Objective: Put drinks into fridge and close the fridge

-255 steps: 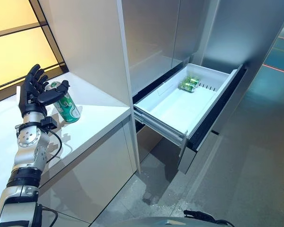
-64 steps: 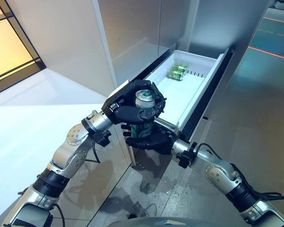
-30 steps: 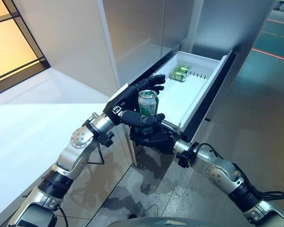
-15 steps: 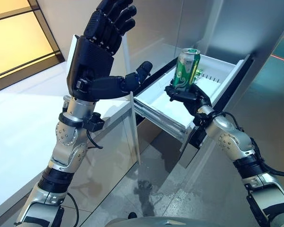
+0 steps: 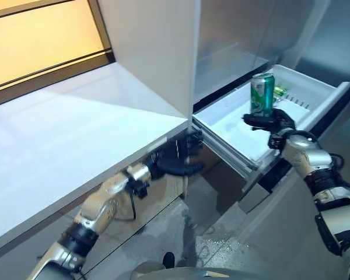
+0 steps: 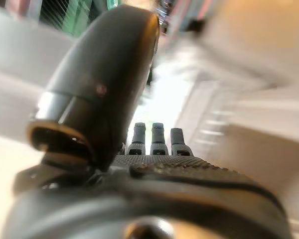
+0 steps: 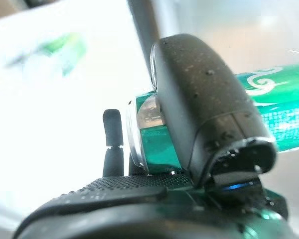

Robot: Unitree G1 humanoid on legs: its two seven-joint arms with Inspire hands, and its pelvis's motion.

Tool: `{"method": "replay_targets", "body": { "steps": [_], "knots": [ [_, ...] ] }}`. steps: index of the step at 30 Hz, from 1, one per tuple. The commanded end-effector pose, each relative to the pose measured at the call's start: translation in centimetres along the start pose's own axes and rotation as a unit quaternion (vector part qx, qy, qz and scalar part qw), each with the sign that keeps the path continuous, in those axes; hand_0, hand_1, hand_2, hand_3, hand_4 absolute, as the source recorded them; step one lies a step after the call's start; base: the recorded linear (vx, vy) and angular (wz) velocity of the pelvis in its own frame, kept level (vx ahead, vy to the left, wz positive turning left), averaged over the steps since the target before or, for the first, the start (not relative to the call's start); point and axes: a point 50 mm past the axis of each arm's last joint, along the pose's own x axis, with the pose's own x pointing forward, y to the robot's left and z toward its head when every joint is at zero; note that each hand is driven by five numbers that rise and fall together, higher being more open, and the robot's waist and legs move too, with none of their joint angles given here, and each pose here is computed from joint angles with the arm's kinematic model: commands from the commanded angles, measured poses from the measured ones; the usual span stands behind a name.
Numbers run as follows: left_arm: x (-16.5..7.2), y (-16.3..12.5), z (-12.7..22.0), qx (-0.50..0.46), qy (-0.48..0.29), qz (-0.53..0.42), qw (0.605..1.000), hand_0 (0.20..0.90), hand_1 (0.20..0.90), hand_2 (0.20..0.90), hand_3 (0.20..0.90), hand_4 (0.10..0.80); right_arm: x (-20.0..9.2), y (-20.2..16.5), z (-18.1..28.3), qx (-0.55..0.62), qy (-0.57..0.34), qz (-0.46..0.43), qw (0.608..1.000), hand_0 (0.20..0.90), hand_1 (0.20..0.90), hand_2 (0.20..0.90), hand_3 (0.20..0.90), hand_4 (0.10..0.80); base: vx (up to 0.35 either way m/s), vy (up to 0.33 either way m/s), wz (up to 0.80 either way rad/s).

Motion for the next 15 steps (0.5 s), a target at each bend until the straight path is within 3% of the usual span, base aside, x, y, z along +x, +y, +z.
{"method": "replay_targets", "body": {
  "steps": [1, 6, 15],
  "knots": [
    [-1.3, -0.7, 0.5, 0.049, -0.004, -0.048, 0.998, 0.9, 0.9, 0.9, 0.9, 0.8, -2.8, -5.3, 14.4, -0.053, -0.224, -0.063, 0.971, 0.3, 0.3, 0.3, 0.2, 0.1, -0.106, 0.028, 0.47],
    [-5.0, 2.0, -2.0, 0.054, 0.039, 0.02, 0.998, 0.9, 0.9, 0.9, 0.9, 0.8, -3.9, -11.7, 13.7, -0.224, -0.141, -0.178, 0.948, 0.3, 0.3, 0.3, 0.2, 0.1, -0.153, -0.014, 0.4],
    [-7.4, 4.8, -6.1, 0.096, 0.097, 0.128, 0.982, 0.9, 0.9, 0.9, 0.9, 0.8, -2.8, -12.8, 7.0, -0.285, 0.027, -0.142, 0.948, 0.3, 0.3, 0.3, 0.2, 0.1, -0.001, -0.014, 0.08]
  ]
}}
